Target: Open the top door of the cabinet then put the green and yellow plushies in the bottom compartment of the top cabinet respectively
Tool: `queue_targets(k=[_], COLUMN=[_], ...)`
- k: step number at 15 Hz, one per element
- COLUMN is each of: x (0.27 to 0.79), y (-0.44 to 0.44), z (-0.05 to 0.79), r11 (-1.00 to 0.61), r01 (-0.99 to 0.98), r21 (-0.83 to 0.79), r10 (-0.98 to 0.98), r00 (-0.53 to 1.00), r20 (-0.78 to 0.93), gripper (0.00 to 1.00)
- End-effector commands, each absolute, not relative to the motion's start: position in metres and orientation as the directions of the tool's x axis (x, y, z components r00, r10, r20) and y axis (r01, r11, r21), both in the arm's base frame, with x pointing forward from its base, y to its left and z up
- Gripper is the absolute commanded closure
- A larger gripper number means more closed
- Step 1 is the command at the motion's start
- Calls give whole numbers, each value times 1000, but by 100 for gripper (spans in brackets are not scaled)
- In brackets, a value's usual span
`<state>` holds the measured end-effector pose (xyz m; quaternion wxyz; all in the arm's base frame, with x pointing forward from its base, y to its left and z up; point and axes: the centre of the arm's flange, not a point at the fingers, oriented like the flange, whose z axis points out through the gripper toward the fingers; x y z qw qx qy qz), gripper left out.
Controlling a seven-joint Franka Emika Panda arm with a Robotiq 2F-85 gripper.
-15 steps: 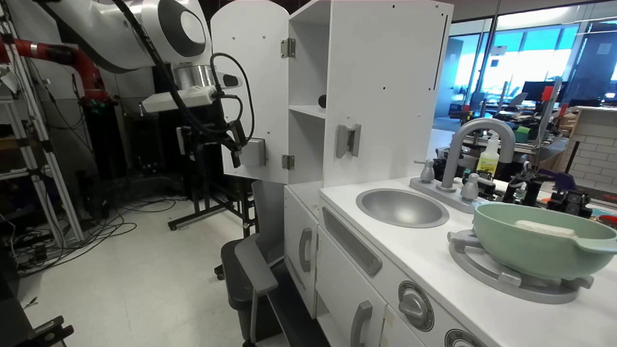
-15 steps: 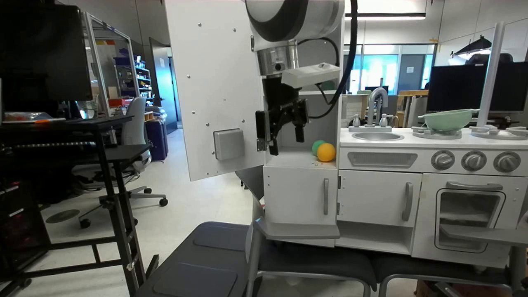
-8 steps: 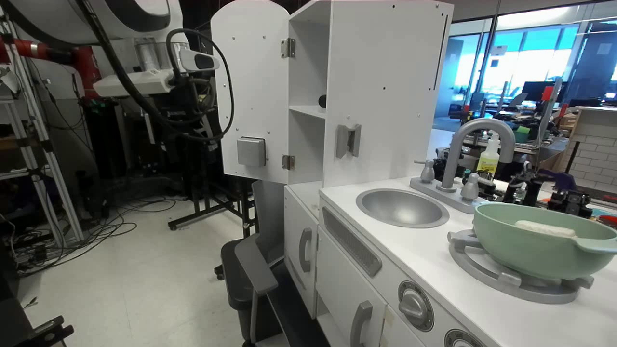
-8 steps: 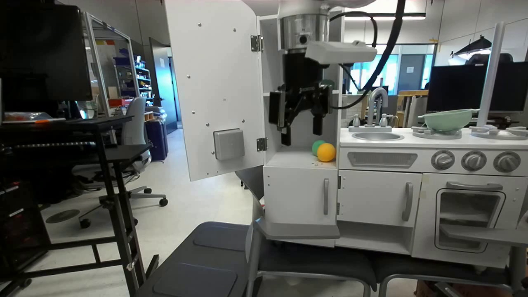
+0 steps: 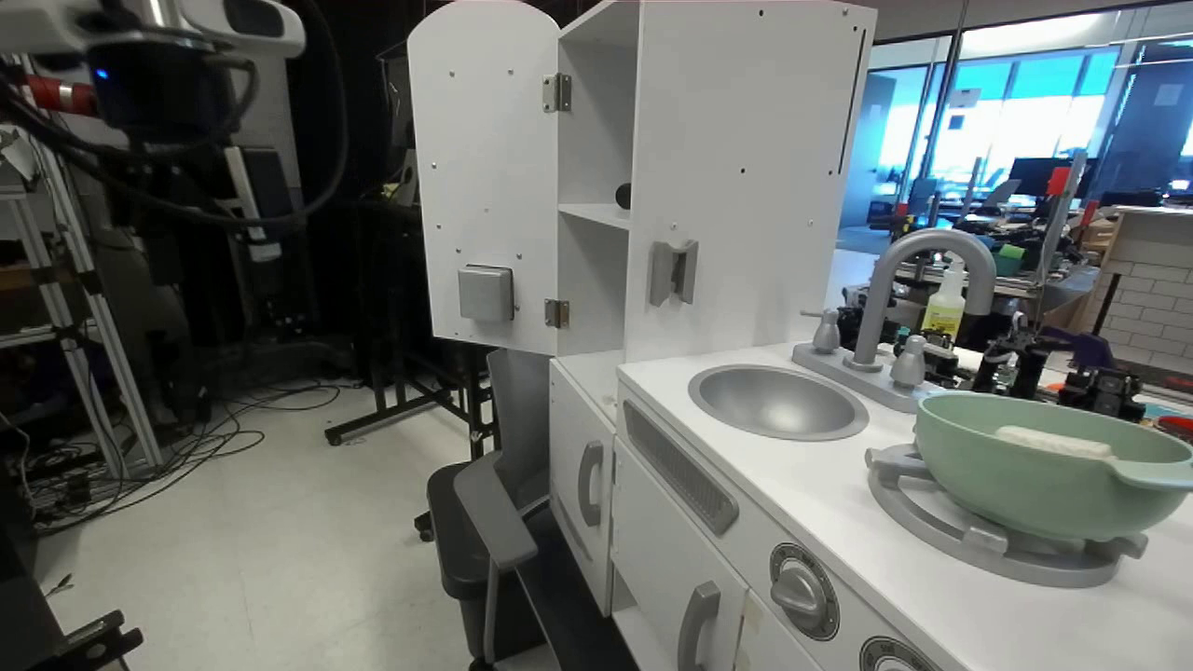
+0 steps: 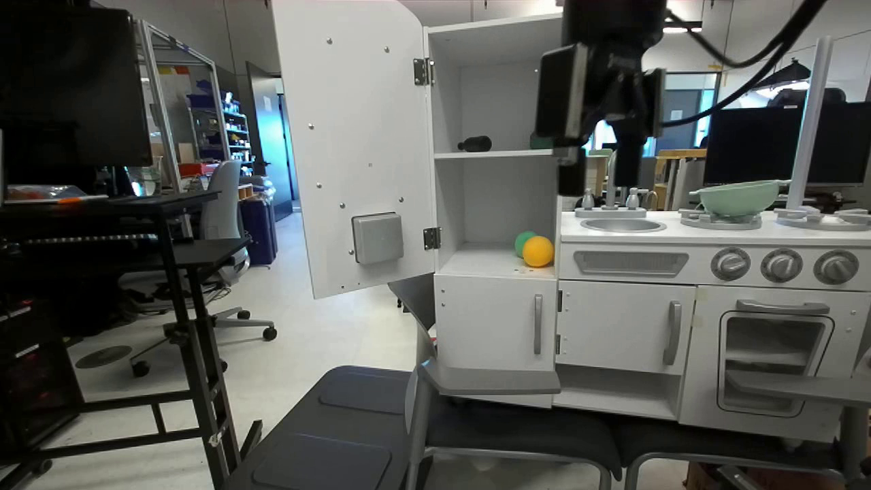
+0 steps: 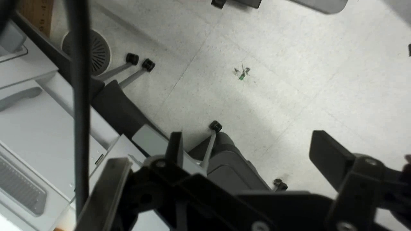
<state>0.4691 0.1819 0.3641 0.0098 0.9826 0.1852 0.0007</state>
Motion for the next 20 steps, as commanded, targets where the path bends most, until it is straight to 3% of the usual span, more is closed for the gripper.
queue_targets(k=[1,10,20], x=[400,308,391], y=[148,81,69], z=[417,567,591], r11=[-931,-964,-979], r01=[363,267,202], r21=[-30,18,11], r10=[364,267,202], r00=[931,963,979], r20=[-35,19,23], gripper=[0,0,0])
